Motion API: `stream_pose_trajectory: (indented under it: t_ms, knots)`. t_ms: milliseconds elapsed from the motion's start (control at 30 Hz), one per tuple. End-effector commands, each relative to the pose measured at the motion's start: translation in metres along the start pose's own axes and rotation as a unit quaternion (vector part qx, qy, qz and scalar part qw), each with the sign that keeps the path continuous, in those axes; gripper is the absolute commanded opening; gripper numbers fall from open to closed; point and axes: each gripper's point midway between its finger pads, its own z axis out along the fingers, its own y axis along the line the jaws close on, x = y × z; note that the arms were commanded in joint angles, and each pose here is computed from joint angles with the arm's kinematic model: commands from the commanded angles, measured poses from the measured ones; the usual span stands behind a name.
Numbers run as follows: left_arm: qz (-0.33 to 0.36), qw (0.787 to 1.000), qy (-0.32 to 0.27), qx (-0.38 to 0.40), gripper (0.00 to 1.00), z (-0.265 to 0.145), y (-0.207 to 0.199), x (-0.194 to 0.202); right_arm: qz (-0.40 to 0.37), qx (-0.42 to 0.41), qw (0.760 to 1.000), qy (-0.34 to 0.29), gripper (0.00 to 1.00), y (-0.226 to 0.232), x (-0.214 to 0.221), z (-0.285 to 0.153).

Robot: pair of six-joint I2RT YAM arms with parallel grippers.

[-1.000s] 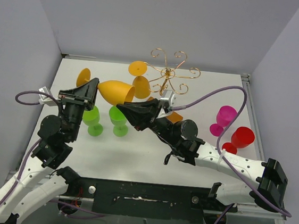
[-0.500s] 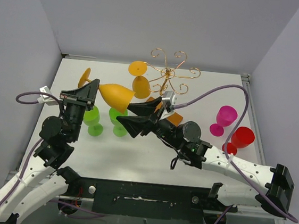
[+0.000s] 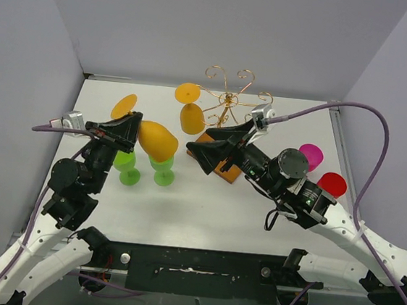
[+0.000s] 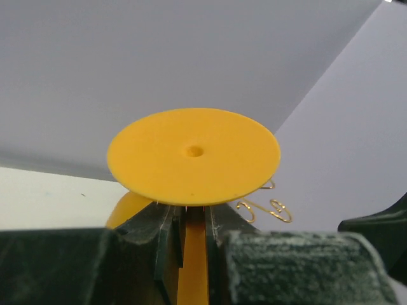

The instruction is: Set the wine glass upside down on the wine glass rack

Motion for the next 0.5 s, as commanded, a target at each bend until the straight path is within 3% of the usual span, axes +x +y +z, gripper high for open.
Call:
stream_pose_trajectory:
  t_ms: [0, 267, 467]
  knots:
    - [0.143, 0.987, 0.02, 0.067, 0.0, 0.002, -0.026, -0.011, 0.005, 0.059, 0.998, 0.018, 0.76, -0.016, -0.017, -0.004]
    - [0.284, 0.94, 0.081, 0.17, 0.0, -0.004, -0.042, 0.019, 0.051, 0.012, 0.998, 0.042, 0.75, 0.01, -0.03, 0.024]
    - [0.318, 0.917, 0.081, 0.228, 0.0, -0.013, -0.047, 0.034, 0.088, -0.024, 0.995, 0.051, 0.73, 0.025, -0.028, 0.046]
